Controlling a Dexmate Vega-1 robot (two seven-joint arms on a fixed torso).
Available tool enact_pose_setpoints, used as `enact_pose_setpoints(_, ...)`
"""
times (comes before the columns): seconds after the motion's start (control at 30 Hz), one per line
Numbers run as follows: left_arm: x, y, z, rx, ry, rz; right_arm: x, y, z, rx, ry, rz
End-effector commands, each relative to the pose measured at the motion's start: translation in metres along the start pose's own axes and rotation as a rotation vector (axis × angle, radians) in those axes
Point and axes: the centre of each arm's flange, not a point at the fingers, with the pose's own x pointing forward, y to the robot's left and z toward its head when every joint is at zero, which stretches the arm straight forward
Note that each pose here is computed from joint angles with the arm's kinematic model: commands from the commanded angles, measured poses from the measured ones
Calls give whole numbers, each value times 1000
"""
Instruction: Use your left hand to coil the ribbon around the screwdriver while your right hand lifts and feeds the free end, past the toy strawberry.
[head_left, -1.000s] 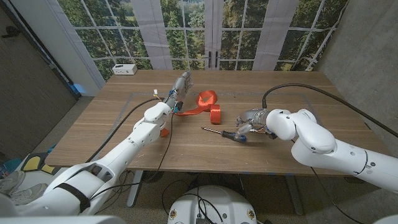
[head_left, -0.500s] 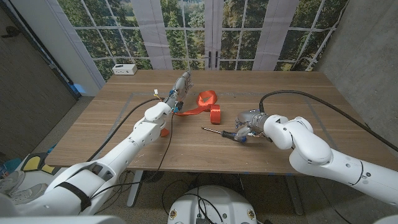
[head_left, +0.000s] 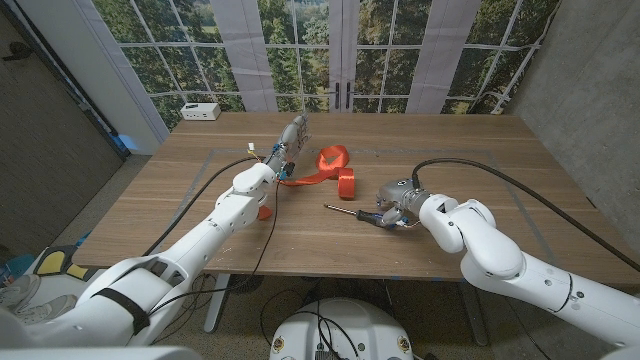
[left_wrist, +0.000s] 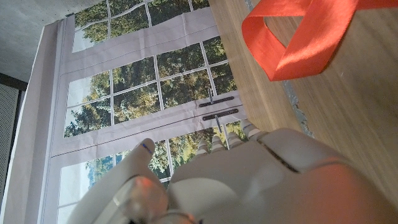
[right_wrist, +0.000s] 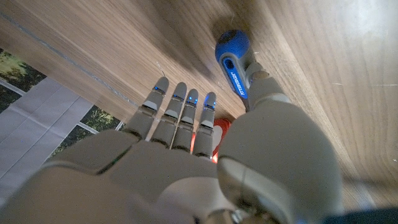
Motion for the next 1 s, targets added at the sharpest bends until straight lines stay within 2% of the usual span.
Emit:
enact_pose_setpoints(0.03, 4, 3, 0, -1, 0, -1, 7, 8, -5, -39, 50, -4)
enact_pose_setpoints(0.07, 4, 3, 0, -1, 0, 0, 9, 8, -6, -28, 52, 17)
enact_pose_setpoints(0.13, 5, 3, -1, 0, 3, -3, 9, 11, -9, -24, 45, -3)
enact_pose_setpoints(0.17, 5, 4, -1, -2, 5, 0, 11, 10, -9, -27, 50, 19)
enact_pose_setpoints(0.33, 7, 4, -1, -6, 7, -2, 10, 12, -9, -17, 25, -14)
enact_pose_setpoints(0.4, 7, 3, -1, 1, 6, -3, 12, 11, -7, -46, 52, 15)
enact_pose_setpoints(0.47, 8, 3, -1, -3, 7, -6, 15, 13, -9, 4, 31, 57)
enact_pose_setpoints(0.53, 8, 3, -1, -2, 7, -4, 15, 14, -6, -36, 40, 46)
enact_pose_setpoints(0.57, 8, 3, -1, -4, 8, -5, 14, 16, -7, -10, 26, 25)
enact_pose_setpoints(0.63, 8, 2, -1, 0, 8, -5, 16, 16, -5, -23, 32, 38)
enact_pose_setpoints(0.83, 8, 2, 0, -2, 8, -5, 18, 17, -3, 9, 2, 36)
enact_pose_setpoints(0.9, 7, 2, 0, 1, 8, -1, 15, 17, -3, 22, -24, -20)
enact_pose_setpoints(1.0, 6, 1, 0, -1, 8, 1, 12, 15, -3, 33, -32, -84)
